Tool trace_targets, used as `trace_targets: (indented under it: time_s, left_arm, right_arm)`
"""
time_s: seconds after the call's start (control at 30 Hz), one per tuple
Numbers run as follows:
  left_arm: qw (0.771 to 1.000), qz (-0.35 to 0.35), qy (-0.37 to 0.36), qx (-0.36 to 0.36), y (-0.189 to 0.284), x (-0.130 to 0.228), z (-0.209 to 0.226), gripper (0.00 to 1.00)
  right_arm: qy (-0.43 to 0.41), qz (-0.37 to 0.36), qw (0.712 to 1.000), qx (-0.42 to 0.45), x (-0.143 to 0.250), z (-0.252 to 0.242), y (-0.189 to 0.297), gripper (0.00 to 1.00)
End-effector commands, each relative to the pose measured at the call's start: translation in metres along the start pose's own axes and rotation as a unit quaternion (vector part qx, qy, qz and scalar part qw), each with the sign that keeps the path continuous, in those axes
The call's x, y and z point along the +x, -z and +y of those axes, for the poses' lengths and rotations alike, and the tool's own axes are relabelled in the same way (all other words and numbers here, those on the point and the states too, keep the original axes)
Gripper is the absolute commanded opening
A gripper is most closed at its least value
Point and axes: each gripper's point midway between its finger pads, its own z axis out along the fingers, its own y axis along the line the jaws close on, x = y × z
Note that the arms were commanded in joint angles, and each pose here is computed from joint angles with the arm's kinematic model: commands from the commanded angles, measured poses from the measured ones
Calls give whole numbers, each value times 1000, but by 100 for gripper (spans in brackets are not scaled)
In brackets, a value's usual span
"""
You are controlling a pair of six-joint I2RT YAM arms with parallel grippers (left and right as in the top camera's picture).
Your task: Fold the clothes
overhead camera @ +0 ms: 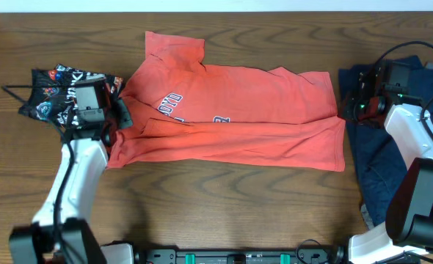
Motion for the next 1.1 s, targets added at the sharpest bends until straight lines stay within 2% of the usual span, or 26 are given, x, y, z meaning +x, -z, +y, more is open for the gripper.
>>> trace_targets:
  time_s: [0.0, 0.07, 0.37, 0.47, 0.57, 0.6, 0.73, 0.9, 1.07]
  left_arm:
    - [999, 38, -6, 35, -24, 14, -14, 64]
    - [997, 55, -6, 52, -35, 23, -20, 68]
    - [992, 98, 19, 73, -69, 47, -29, 70]
    - [989, 93, 22, 115, -69, 44, -44, 44]
    - [984, 73, 23, 163, -66, 32, -61, 10]
    - [981, 68, 22, 178, -64, 28, -66, 6]
    - [977, 47, 27, 205, -52, 8, -76, 6]
    - [971, -33, 34, 233, -21, -43, -87, 6]
    - [962, -90, 58, 251, -1, -75, -92, 6]
  right_arm:
    - [4, 9, 1000, 4, 4, -3, -3, 1]
    - [4, 10, 1000, 5, 5, -4, -3, 1]
    - [3, 12, 1000, 5, 5, -4, -3, 2]
    - [3, 12, 1000, 5, 6, -4, -3, 1]
    - [3, 13, 1000, 5, 6, -4, -3, 1]
    - [3, 14, 1000, 5, 6, -4, -3, 1]
    - [3, 11, 1000, 5, 5, -4, -3, 1]
    - [12, -30, 999, -3, -15, 0, -2, 1]
    - [19, -70, 997, -10, -34, 4, 0, 1]
